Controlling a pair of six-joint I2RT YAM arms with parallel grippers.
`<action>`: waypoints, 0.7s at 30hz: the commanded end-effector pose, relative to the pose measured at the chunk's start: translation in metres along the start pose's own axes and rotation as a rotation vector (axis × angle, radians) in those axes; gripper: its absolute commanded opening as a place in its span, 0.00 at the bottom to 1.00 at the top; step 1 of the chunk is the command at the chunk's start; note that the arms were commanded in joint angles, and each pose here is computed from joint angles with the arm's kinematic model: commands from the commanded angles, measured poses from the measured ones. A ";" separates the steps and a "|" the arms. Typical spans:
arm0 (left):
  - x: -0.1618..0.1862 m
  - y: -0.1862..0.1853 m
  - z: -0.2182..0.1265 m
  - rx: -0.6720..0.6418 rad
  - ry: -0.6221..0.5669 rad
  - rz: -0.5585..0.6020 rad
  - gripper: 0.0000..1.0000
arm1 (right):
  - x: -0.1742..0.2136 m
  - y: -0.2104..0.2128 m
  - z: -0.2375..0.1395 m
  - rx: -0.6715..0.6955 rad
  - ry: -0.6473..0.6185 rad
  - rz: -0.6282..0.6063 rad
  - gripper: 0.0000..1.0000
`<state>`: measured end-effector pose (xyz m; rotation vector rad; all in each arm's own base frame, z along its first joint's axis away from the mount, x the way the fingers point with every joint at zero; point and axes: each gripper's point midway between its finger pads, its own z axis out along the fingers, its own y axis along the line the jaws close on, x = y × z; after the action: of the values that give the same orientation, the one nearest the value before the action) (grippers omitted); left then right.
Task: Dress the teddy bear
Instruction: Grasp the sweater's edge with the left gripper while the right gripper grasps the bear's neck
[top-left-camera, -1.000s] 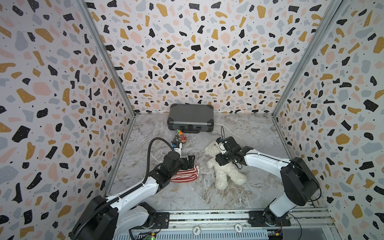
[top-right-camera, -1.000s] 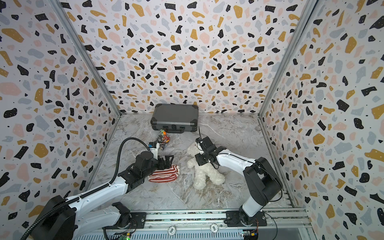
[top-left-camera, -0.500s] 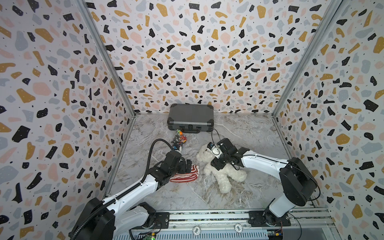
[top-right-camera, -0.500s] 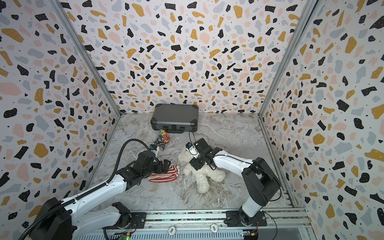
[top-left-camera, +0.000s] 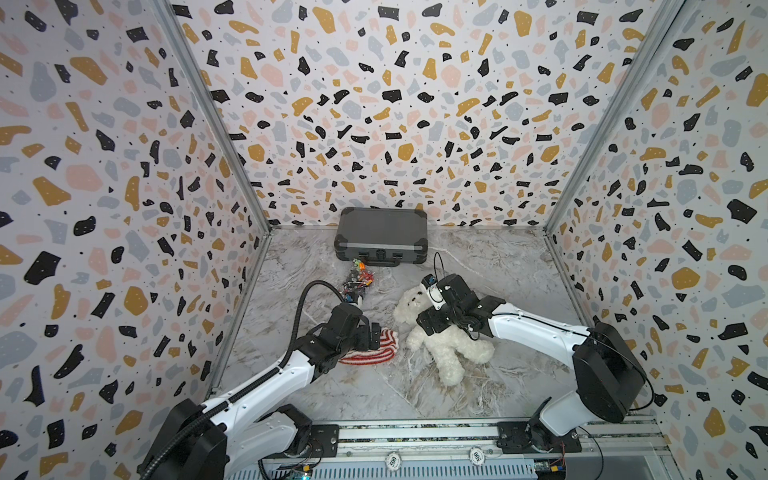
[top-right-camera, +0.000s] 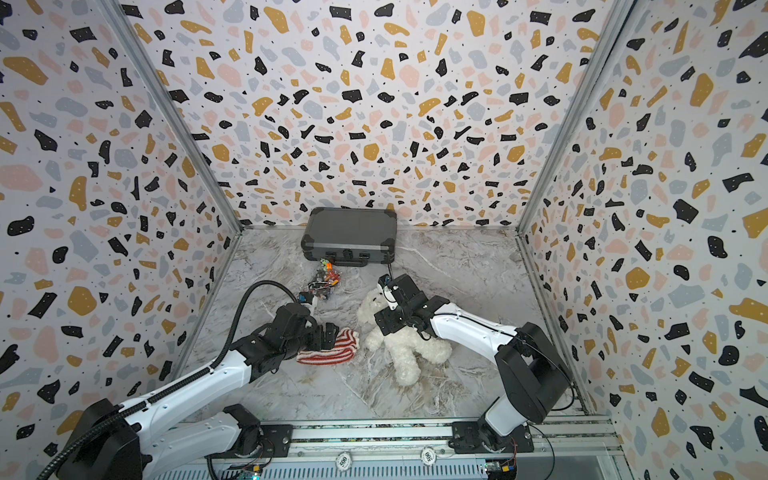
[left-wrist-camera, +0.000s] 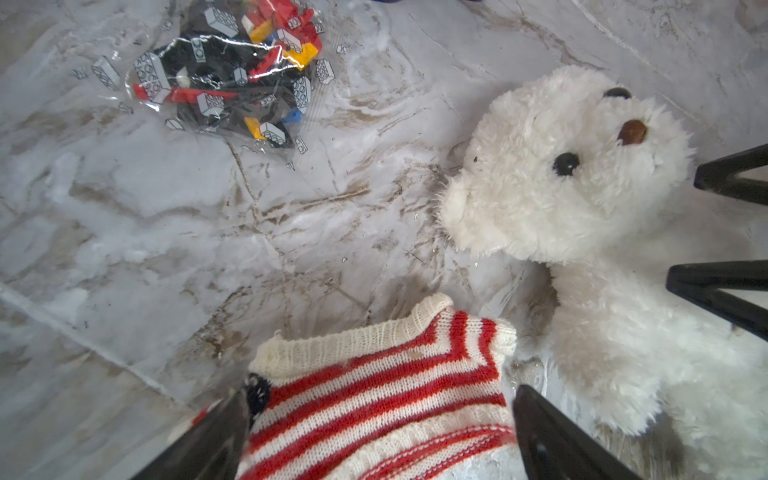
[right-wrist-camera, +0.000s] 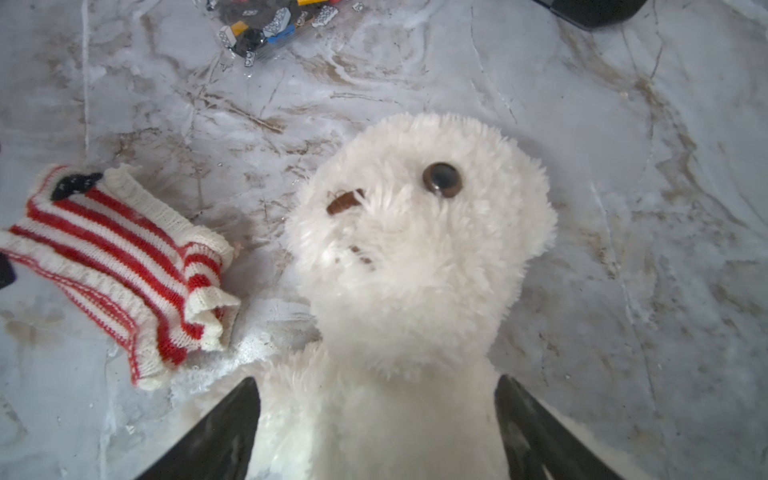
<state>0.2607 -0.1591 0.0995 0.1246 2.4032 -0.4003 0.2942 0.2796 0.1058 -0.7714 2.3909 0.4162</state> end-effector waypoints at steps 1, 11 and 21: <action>-0.002 -0.003 -0.003 0.027 -0.028 -0.012 0.98 | 0.016 -0.008 -0.005 0.080 0.038 0.041 0.86; 0.000 -0.002 0.000 0.039 -0.046 -0.046 0.94 | 0.064 -0.016 0.014 0.156 0.159 0.028 0.71; 0.001 0.009 -0.001 -0.038 -0.018 -0.032 0.87 | 0.053 -0.012 0.014 0.131 0.093 -0.044 0.25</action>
<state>0.2571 -0.1545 0.0937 0.0810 2.3927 -0.4100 0.2817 0.2597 0.0706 -0.7464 2.4408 0.2263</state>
